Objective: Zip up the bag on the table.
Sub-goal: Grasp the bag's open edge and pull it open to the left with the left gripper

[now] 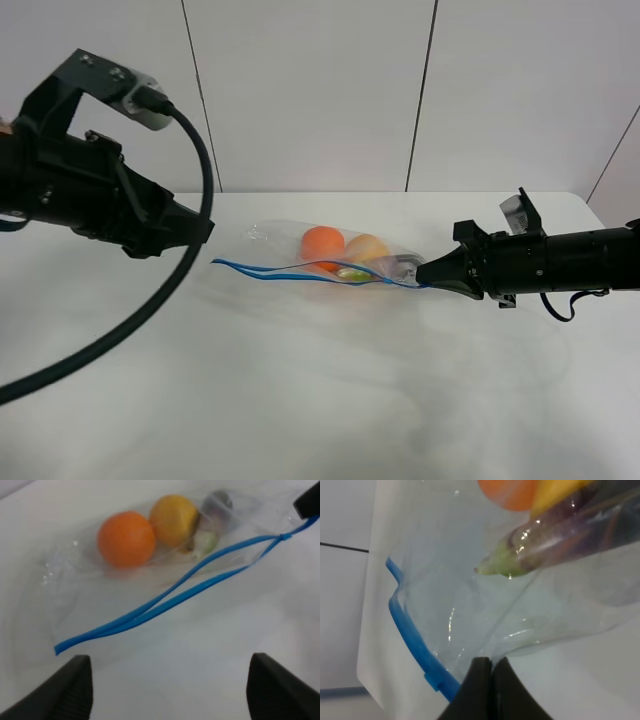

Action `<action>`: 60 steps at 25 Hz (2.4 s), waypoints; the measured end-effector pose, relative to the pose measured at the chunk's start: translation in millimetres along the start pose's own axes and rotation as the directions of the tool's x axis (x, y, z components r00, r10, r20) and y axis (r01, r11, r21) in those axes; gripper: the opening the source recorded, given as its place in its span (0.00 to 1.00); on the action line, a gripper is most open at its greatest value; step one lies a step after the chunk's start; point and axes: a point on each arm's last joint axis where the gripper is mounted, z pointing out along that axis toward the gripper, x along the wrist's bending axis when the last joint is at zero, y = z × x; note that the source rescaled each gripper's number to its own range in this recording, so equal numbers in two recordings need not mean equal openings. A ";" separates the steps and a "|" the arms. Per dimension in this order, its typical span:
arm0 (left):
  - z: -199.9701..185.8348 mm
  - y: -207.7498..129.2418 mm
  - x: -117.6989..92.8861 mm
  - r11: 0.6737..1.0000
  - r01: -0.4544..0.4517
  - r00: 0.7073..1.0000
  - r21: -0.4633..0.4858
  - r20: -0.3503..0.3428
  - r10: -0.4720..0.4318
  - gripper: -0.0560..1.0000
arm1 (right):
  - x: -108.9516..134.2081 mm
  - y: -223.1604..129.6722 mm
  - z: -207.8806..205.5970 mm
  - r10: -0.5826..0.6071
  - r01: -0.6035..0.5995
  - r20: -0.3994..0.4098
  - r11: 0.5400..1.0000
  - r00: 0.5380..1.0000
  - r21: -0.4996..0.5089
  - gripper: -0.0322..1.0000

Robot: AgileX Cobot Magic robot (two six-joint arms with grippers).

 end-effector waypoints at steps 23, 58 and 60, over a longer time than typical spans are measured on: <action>111.7 29.3 -97.8 0.967 -0.252 0.943 0.045 0.236 0.235 1.00 | -1.9 -2.3 0.0 -0.001 0.001 0.021 1.000 1.000 0.025 0.03; 200.5 13.7 -132.6 0.860 -0.511 0.843 0.008 0.200 0.499 1.00 | 2.4 -4.3 -0.1 0.034 -0.033 -0.024 0.998 0.999 0.047 0.03; 204.4 11.6 -132.4 0.848 -0.530 0.833 0.007 0.196 0.518 1.00 | 2.5 -4.3 -0.1 0.035 -0.034 -0.025 0.998 0.999 0.048 0.03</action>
